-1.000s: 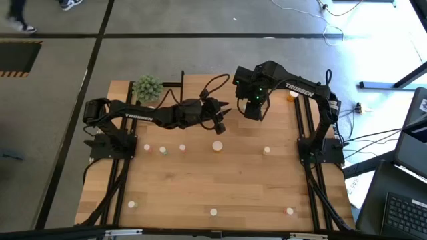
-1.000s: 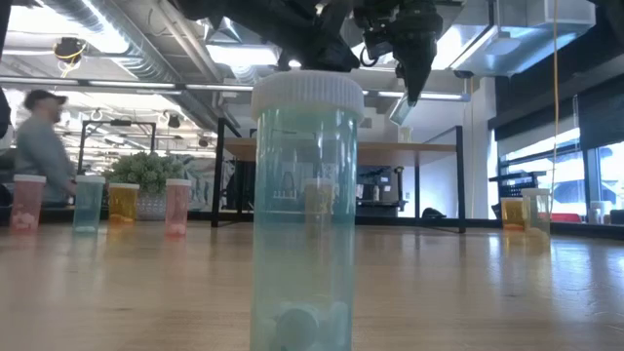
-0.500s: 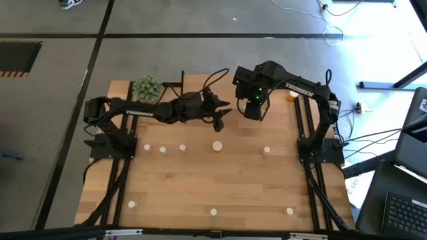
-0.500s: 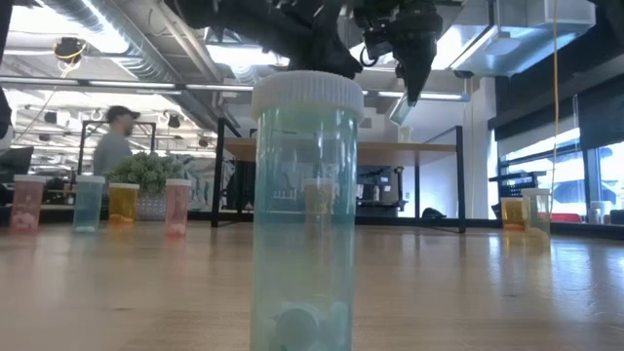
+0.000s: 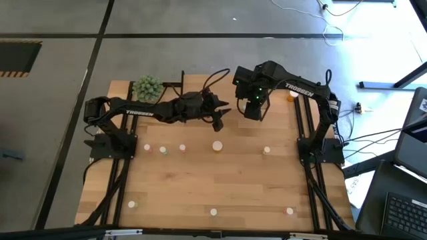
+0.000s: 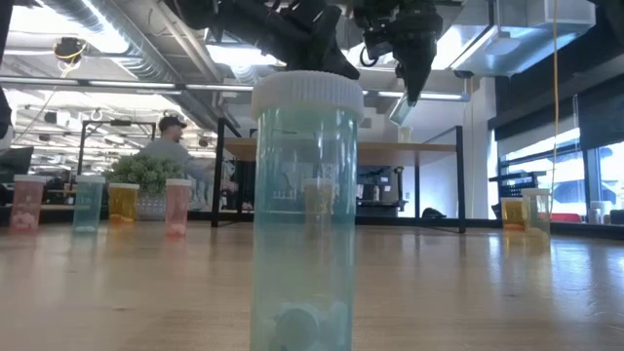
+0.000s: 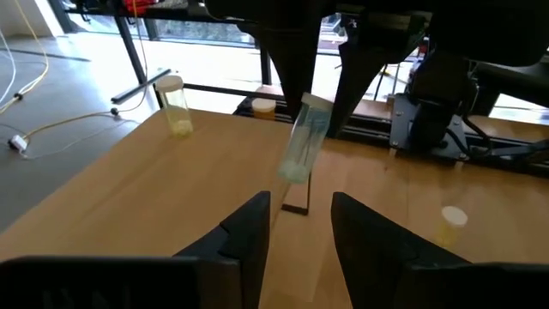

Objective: Pick and place medicine bottles onto shelf by color
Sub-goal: Put the top right blue medicine bottle on the shelf

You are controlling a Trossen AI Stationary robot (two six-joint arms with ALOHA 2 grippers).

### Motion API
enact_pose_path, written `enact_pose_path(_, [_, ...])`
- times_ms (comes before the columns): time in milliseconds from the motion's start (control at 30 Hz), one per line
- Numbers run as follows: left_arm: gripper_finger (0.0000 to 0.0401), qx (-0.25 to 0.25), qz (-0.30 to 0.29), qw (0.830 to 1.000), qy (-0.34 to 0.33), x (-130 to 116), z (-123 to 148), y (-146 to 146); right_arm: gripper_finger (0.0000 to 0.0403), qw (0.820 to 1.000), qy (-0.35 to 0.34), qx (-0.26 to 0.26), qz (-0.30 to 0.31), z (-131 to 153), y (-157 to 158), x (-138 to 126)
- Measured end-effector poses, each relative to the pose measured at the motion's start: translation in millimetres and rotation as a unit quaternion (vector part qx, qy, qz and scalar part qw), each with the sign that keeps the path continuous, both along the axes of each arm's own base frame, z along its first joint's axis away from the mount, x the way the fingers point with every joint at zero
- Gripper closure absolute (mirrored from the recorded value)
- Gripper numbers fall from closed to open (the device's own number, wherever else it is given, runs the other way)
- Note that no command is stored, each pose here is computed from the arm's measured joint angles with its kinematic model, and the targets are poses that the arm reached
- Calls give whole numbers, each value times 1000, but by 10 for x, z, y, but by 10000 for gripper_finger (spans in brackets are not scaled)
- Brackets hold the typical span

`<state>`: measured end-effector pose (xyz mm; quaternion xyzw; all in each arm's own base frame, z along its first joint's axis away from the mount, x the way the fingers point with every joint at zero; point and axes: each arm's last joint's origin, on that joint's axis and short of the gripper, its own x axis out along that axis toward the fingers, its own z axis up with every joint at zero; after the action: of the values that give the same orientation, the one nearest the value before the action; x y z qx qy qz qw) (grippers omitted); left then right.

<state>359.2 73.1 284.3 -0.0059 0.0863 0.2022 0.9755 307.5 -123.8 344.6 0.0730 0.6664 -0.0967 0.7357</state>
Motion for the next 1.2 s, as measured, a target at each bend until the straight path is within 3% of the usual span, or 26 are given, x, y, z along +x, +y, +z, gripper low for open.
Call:
enact_pose_path(700, [280,0,-6,1000,1,7,-1,-35,272,1000,1,-2,10,0,-4,-2])
enact_pose_path(1200, [280,12,-4,994,105,-37,-174,-71,272,1000,1,-2,10,0,-4,-2])
